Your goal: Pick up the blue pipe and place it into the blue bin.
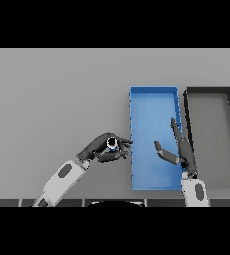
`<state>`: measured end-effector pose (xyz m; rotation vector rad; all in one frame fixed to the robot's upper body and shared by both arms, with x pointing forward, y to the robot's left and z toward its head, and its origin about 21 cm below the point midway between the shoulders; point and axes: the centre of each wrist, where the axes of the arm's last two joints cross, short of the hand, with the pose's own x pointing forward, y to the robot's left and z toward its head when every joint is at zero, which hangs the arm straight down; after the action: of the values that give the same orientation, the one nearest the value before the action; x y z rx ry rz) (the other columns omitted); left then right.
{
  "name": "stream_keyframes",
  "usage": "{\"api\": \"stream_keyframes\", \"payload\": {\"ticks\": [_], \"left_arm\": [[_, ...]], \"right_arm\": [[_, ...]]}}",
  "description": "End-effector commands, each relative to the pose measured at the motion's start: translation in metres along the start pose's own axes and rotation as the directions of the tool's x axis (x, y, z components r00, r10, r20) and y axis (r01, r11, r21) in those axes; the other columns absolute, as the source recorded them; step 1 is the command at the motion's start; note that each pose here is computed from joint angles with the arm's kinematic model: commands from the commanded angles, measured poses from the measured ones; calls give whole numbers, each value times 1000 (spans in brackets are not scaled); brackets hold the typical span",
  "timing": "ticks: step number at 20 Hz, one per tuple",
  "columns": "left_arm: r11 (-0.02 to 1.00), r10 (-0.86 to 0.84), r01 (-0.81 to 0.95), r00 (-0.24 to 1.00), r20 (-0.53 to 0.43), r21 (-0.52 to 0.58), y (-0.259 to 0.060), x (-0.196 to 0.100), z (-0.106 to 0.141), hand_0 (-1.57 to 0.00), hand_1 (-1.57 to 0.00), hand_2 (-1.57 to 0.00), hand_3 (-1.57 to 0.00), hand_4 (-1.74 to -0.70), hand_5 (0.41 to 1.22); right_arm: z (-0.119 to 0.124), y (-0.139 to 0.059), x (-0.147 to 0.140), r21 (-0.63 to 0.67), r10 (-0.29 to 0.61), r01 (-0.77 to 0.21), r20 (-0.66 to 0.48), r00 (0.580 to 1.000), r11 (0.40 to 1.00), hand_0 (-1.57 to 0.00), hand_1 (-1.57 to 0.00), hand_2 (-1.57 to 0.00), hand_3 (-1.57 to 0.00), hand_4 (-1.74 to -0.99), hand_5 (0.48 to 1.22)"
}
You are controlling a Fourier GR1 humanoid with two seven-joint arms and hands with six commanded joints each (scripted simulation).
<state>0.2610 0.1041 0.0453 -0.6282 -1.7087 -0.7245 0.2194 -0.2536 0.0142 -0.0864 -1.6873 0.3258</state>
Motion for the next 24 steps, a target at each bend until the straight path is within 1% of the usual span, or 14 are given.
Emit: {"api": "stream_keyframes", "payload": {"ticks": [1,3,8,10,11,12,13,15,16,17,18,19,21,24], "left_arm": [[1000,-1,1,1000,-11,-11,1,2,0,-1558,-1560,-1561,-1445,-1724,1216],[1000,-2,1,1000,-20,-23,-1,7,0,-1563,-1564,-1565,-1443,-1726,1218],[999,-3,1,999,-37,-42,-7,8,-2,-1568,-1569,-1569,-1443,-1729,1219],[999,-8,6,999,-44,-42,-5,5,-2,-1569,-1569,-1570,-1443,-1730,1219],[999,-8,6,999,-42,-37,-5,7,-2,-1570,-1570,-1570,-1443,-1730,1220],[999,-14,13,999,-30,-34,-3,10,-2,-1570,-1570,-1570,-1443,-1731,1220],[999,-25,23,999,-37,-40,-6,10,-3,-1570,-1570,-1570,-1442,-1730,1220],[999,-26,24,999,-41,-39,-4,7,1,-1570,-1571,-1571,-1438,-1731,1220],[999,-26,24,999,-47,-46,-5,5,2,-1571,-1571,-1571,-1438,-1731,1221],[999,-20,18,999,-45,-45,-5,6,-1,-1571,-1571,-1571,-1438,-1731,1221],[999,-13,11,999,-48,-46,-8,5,-2,-1571,-1571,-1571,-1440,-1731,1221],[999,-22,20,999,-38,-46,-4,8,-3,-1571,-1571,-1571,-1440,-1731,1221],[999,-29,27,999,-45,-47,-4,7,-2,-1571,-1571,-1571,-1440,-1730,1221],[998,-20,18,999,-44,-53,-7,6,-1,-1571,-1571,-1571,-1440,-1731,1221]], "right_arm": [[4,1,-5,-2,-2,2,-4,1000,1000,1,1,1,1,-1215,639],[3,0,-7,-4,10,-10,-20,1000,1000,1,1,1,1,-1195,635],[0,-1,-3,-2,9,-9,-3,1000,1000,1,1,1,1,-1174,629],[4,1,-1,1,5,-5,1,1000,1000,1,1,1,1,-1186,629],[3,-3,-2,-4,6,-6,-6,1000,1000,1,1,1,1,-1192,628],[3,-2,-1,-1,9,-9,-2,1000,1000,1,1,1,1,-1209,623],[0,-2,1,3,0,0,3,1000,1000,1,1,1,1,-1207,619],[4,-2,-1,12,-19,19,27,999,1000,1,1,1,1,-1191,619],[3,-7,9,31,-43,41,71,997,999,1,1,1,1,-1195,610],[-1,-10,17,70,-100,93,92,991,993,1,1,1,1,-1197,604],[-3,-15,27,123,-124,111,103,987,986,1,1,1,1,-1199,593],[-7,-19,38,168,-144,125,107,984,978,1,1,1,1,-1203,573],[-13,-30,61,281,-151,111,125,981,953,1,1,1,1,-1232,550],[-21,-28,94,426,-119,38,165,979,904,1,1,1,1,-1274,518]]}}
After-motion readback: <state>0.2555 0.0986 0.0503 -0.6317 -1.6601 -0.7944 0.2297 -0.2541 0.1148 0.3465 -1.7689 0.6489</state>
